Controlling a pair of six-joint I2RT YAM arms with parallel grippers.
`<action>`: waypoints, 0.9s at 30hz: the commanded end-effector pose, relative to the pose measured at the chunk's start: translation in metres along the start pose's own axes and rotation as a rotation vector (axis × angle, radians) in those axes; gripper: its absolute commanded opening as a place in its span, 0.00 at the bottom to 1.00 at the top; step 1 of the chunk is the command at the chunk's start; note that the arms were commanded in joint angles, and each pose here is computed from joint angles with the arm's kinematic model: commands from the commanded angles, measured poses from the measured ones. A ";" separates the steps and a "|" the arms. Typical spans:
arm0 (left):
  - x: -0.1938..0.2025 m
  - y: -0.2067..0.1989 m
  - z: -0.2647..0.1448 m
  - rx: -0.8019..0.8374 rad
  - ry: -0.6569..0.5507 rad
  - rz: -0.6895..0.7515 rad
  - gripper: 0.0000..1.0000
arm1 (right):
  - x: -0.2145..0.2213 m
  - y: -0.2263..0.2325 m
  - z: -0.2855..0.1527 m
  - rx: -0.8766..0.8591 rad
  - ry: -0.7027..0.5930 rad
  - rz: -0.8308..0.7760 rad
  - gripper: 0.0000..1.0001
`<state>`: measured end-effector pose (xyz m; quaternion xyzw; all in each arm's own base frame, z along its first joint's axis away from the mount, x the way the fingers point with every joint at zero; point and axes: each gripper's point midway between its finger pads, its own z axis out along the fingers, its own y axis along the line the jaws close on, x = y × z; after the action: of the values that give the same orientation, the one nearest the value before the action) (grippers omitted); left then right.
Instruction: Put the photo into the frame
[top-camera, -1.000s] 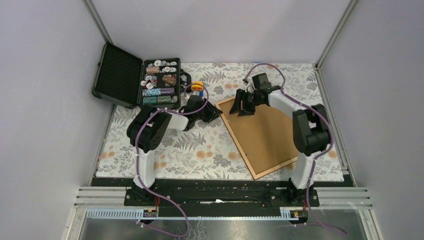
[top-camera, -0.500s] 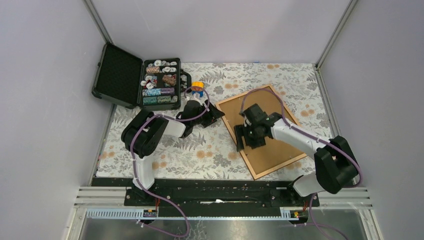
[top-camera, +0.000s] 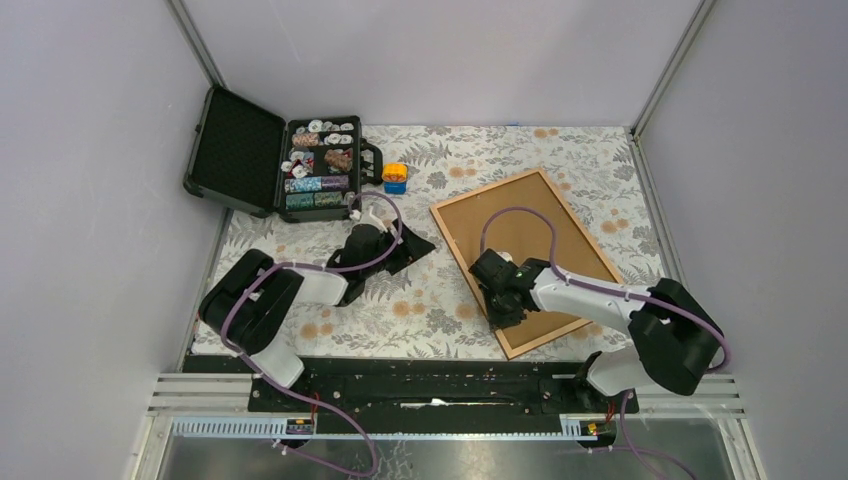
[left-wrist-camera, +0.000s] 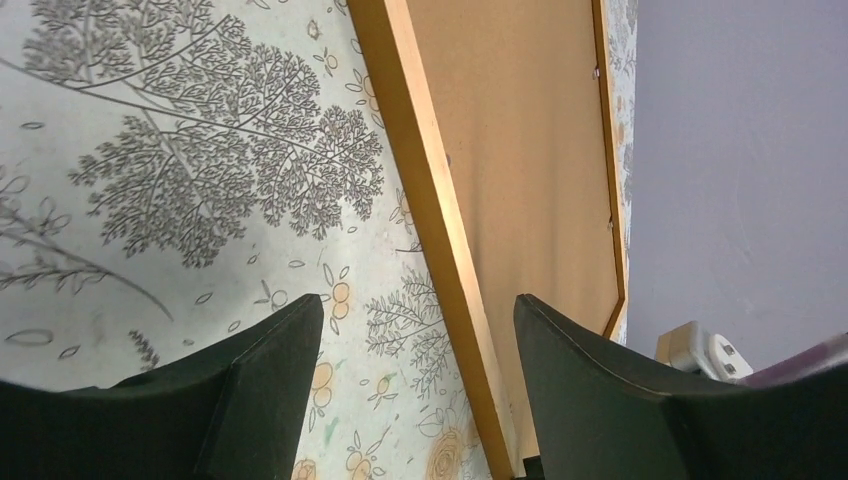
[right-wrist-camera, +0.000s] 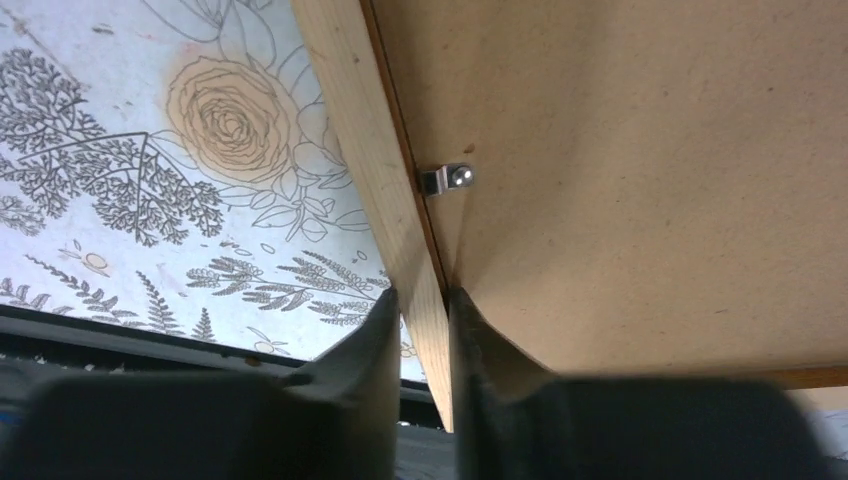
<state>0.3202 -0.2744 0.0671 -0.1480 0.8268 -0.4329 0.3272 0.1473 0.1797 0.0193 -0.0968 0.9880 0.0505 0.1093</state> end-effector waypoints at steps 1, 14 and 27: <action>-0.019 -0.014 -0.013 0.052 -0.107 0.019 0.74 | -0.013 -0.015 0.016 0.147 -0.090 0.121 0.10; -0.031 -0.005 -0.036 0.053 -0.232 -0.035 0.77 | -0.160 0.050 0.036 0.151 -0.444 0.557 0.00; -0.034 -0.002 -0.042 0.106 -0.251 -0.071 0.82 | -0.176 0.052 -0.018 -0.135 -0.370 -0.027 0.83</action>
<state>0.3112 -0.2295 0.0755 -0.2187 0.7834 -0.4294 0.3926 0.3223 0.2898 0.0401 0.0143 0.9591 0.1141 0.2585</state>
